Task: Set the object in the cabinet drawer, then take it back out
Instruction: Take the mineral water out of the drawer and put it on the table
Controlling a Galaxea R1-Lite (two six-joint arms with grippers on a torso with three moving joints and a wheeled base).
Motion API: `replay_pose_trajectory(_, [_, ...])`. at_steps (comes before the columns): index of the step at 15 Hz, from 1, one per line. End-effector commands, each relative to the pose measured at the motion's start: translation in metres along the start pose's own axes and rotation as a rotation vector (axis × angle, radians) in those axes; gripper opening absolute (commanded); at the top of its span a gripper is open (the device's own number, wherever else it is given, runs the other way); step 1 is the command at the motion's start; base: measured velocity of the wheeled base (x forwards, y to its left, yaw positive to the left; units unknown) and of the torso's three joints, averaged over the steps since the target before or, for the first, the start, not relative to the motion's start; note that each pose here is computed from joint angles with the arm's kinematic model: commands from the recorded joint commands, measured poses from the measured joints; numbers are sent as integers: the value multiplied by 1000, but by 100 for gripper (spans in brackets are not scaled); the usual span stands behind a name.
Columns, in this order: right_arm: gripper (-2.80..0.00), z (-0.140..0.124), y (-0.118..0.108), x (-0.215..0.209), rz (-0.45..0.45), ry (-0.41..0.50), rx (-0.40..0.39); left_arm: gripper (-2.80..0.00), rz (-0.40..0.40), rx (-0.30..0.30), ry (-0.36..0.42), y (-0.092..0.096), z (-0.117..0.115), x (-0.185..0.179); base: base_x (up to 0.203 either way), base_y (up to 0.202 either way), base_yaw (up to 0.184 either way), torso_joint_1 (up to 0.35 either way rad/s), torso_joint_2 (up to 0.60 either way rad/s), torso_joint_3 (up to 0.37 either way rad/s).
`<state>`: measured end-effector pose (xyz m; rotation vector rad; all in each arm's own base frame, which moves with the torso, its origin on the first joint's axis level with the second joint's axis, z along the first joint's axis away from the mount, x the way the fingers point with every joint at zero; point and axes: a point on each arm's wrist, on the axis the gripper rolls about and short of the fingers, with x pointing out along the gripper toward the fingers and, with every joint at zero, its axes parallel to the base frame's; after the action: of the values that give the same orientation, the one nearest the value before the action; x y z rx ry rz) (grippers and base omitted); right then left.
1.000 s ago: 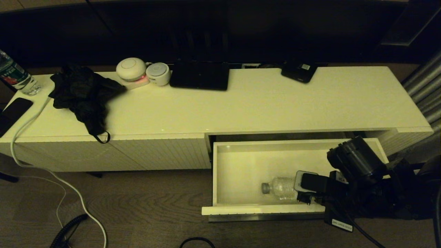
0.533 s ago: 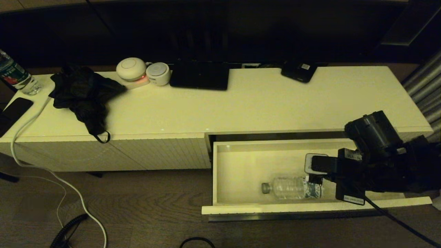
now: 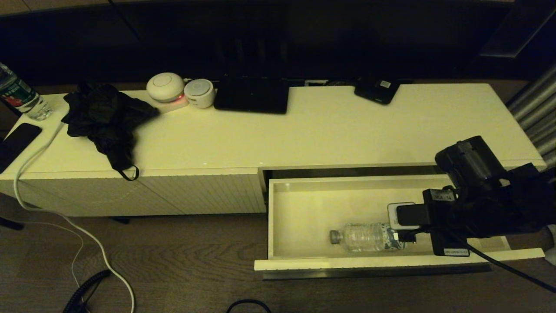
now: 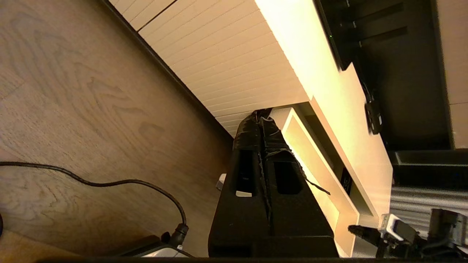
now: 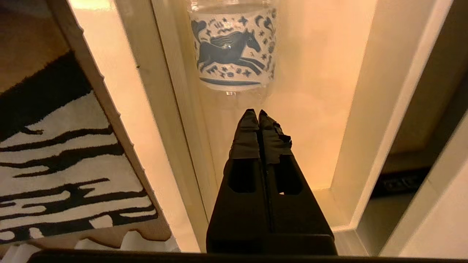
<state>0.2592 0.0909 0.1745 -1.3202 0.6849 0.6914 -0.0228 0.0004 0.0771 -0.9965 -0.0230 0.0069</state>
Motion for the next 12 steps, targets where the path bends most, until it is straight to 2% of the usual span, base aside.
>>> replay_pose_trajectory(1, [-280,0,1,6,26,-11,-3,-280,-2,-5,-2,0,0,0,0,0,0,0,0,0])
replay_pose_trajectory(2, [-280,-1,2,8,44,-24,-3,-280,-2,-5,-2,0,0,0,0,0,0,0,0,0])
replay_pose_trajectory(3, [0,-2,2,10,54,-19,2,-280,-2,-5,-2,0,0,0,0,0,0,0,0,0])
replay_pose_trajectory(12, [0,-3,-3,16,55,-19,16,-280,-2,-5,-2,0,0,0,0,0,0,0,0,0])
